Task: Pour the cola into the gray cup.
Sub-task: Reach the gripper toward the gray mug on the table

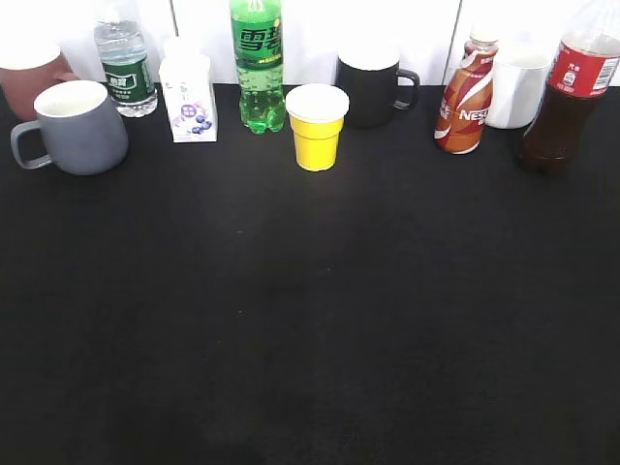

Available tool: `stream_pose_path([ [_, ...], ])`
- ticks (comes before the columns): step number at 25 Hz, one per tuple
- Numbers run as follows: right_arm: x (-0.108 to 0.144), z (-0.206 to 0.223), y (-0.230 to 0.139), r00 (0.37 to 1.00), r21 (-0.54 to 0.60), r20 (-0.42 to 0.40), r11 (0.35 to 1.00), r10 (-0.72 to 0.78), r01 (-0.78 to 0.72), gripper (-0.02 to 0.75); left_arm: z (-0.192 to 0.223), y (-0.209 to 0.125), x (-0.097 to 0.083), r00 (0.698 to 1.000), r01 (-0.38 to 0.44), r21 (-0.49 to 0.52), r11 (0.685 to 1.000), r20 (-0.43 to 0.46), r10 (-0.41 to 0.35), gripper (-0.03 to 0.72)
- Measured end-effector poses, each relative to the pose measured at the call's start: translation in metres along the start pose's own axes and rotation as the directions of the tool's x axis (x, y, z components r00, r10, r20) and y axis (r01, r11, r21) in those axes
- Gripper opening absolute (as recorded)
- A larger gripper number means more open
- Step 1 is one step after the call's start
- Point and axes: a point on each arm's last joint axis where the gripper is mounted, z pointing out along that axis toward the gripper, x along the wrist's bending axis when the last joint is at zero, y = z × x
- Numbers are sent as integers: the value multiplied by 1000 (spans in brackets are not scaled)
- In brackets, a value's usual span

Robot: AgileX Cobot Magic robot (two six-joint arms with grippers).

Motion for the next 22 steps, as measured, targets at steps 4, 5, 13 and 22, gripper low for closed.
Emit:
stream_pose_path([
  [4, 0, 0, 0, 1000, 0, 0, 1000, 0, 0, 573, 0, 0, -1, 1000, 6, 1, 1000, 11, -6, 654],
  [5, 0, 0, 0, 1000, 0, 0, 1000, 0, 0, 573, 0, 0, -1, 1000, 6, 1, 1000, 11, -6, 625],
  [13, 0, 0, 0, 1000, 0, 0, 1000, 0, 0, 573, 39, 41, -3, 1000, 6, -452, 892, 27, 7, 559],
  [22, 0, 0, 0, 1000, 0, 0, 1000, 0, 0, 573, 214, 17, -4, 1000, 12, -345, 938, 28, -3, 529],
])
